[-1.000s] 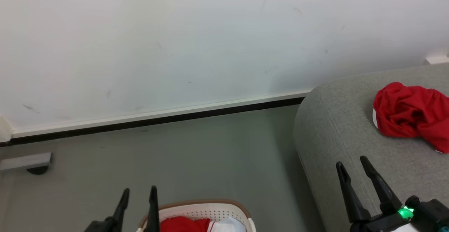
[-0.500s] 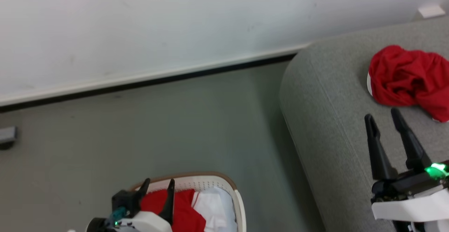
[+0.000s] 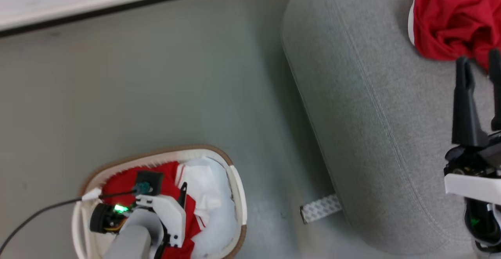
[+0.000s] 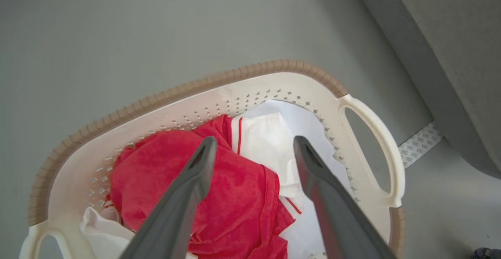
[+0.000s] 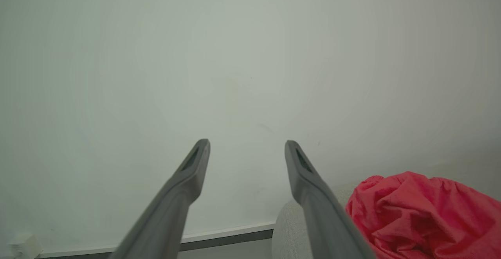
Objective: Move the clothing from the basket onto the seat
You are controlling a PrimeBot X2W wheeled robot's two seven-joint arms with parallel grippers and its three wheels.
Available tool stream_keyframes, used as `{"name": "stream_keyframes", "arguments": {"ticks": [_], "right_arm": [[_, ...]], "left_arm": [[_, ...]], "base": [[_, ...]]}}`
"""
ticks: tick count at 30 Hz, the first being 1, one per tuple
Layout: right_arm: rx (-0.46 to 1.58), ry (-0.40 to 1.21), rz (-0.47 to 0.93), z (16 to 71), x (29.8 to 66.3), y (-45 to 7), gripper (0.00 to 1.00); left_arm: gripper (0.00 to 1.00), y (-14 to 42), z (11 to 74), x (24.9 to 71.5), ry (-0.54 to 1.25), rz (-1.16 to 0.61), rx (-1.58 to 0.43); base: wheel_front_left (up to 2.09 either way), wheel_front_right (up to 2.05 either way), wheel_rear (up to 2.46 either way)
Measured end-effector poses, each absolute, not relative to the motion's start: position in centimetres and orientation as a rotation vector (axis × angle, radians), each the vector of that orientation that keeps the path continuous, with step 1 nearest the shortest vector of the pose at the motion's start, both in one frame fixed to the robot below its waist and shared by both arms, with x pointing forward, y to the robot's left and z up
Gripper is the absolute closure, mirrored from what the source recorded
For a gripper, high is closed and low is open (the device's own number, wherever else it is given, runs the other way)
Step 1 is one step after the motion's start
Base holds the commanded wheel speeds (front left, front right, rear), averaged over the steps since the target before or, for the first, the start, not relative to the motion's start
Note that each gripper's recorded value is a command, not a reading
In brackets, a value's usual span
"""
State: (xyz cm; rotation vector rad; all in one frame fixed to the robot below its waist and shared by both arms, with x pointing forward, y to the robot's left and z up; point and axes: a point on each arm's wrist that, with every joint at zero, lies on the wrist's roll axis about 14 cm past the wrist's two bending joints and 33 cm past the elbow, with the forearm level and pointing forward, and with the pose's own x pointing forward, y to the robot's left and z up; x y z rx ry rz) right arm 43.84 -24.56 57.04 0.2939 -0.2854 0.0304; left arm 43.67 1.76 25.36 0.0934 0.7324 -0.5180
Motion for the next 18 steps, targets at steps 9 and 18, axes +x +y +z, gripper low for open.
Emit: {"name": "stream_keyframes", "arguments": {"ticks": [9, 18], "right_arm": [[0.270, -0.264, -0.033, 54.7, 47.3, -26.8, 0.00], [0.241, -0.201, -0.084, 51.2, 48.9, -28.0, 0.00]], "left_arm": [[0.00, 0.7, 16.0, 41.6, 1.020, -0.609, 0.181], [0.00, -0.2, 10.0, 40.0, 1.187, -0.629, 0.220]], "base": [[0.00, 0.00, 0.00], [0.00, 0.00, 0.00]]}}
